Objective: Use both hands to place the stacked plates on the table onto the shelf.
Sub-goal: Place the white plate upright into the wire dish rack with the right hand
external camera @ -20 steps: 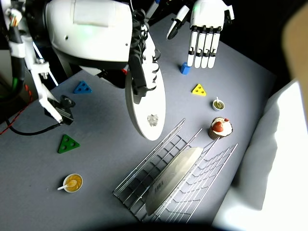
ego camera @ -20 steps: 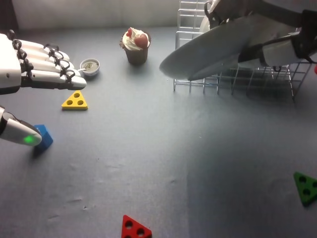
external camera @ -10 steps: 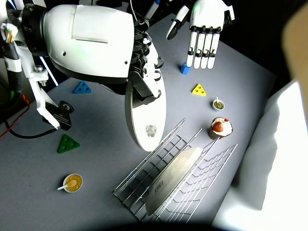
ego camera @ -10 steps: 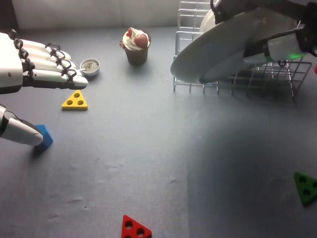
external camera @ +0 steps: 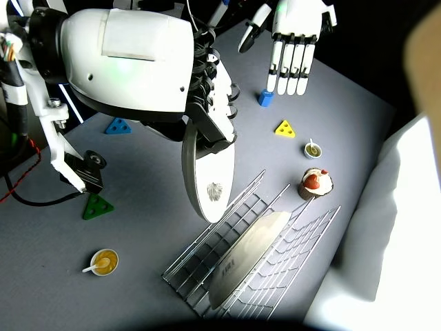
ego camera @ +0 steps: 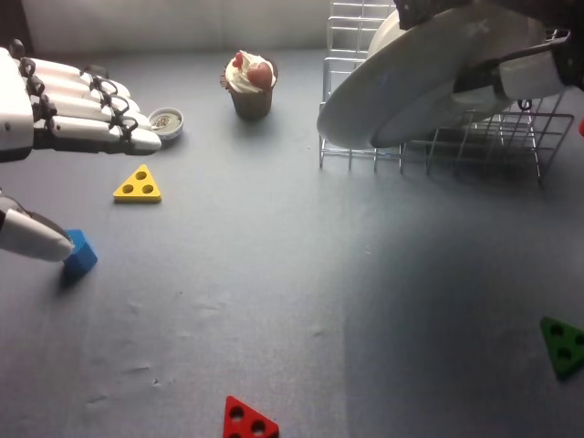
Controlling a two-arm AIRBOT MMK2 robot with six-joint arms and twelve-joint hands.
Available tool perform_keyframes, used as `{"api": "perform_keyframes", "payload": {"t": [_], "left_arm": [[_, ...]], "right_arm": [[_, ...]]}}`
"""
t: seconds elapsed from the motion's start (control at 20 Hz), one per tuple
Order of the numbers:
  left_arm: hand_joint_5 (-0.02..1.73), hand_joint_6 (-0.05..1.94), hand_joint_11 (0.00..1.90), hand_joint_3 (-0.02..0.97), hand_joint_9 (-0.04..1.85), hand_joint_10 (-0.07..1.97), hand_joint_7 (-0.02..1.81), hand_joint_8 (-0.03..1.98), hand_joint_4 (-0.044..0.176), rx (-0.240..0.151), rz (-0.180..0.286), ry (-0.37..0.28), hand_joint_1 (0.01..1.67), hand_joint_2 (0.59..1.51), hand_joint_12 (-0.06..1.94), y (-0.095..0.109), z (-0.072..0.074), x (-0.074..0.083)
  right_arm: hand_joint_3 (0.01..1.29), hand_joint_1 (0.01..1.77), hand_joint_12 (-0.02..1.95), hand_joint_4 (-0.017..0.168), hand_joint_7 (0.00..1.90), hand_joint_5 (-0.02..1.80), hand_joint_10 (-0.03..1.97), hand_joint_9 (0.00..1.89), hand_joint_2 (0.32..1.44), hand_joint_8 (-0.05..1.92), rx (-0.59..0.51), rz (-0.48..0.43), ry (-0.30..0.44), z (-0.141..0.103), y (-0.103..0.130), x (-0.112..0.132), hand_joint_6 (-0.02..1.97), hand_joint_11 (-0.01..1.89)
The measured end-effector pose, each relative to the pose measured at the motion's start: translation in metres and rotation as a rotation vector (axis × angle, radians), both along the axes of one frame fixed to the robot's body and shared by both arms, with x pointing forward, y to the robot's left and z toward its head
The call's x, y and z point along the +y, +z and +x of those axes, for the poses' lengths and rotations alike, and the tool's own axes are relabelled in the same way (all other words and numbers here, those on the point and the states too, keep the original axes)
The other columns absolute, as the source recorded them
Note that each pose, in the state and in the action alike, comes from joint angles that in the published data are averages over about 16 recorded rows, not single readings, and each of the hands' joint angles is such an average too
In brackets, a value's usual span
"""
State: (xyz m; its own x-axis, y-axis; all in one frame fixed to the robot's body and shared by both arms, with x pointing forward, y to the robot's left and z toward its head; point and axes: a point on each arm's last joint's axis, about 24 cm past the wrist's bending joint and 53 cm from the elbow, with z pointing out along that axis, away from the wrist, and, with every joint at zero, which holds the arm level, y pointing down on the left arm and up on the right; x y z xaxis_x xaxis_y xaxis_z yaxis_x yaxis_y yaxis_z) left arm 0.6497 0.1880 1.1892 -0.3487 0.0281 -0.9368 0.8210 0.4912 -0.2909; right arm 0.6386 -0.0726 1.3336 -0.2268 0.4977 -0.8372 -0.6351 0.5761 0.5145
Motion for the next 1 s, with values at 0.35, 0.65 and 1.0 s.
{"api": "perform_keyframes", "payload": {"t": [0.35, 0.65, 1.0], "left_arm": [[0.14, 0.02, 0.21, 0.002, 0.22, 0.01, 0.21, 0.00, -0.002, -0.009, -0.009, -0.015, 0.02, 1.103, 0.02, 0.003, -0.002, -0.005], [0.14, 0.02, 0.20, 0.003, 0.22, 0.01, 0.21, 0.00, -0.002, -0.015, -0.009, 0.017, 0.02, 1.103, 0.02, 0.002, 0.005, -0.005], [0.14, 0.02, 0.21, 0.003, 0.22, 0.01, 0.21, 0.00, -0.002, -0.025, 0.050, 0.052, 0.02, 1.104, 0.02, -0.011, 0.011, -0.003]], "right_arm": [[0.01, 1.44, 1.28, -0.006, 1.17, 0.98, 0.64, 1.19, 0.88, 0.43, -0.027, 0.012, 0.025, -0.006, 0.007, 0.005, 0.86, 1.00], [0.01, 1.44, 1.32, -0.005, 1.20, 1.01, 0.60, 1.20, 0.88, 0.34, -0.053, 0.019, 0.023, -0.008, 0.013, 0.006, 0.83, 0.99], [0.01, 1.43, 0.84, -0.006, 1.21, 1.01, 0.69, 1.18, 0.88, 0.38, -0.056, 0.027, -0.012, 0.001, 0.015, -0.004, 0.85, 1.11]]}}
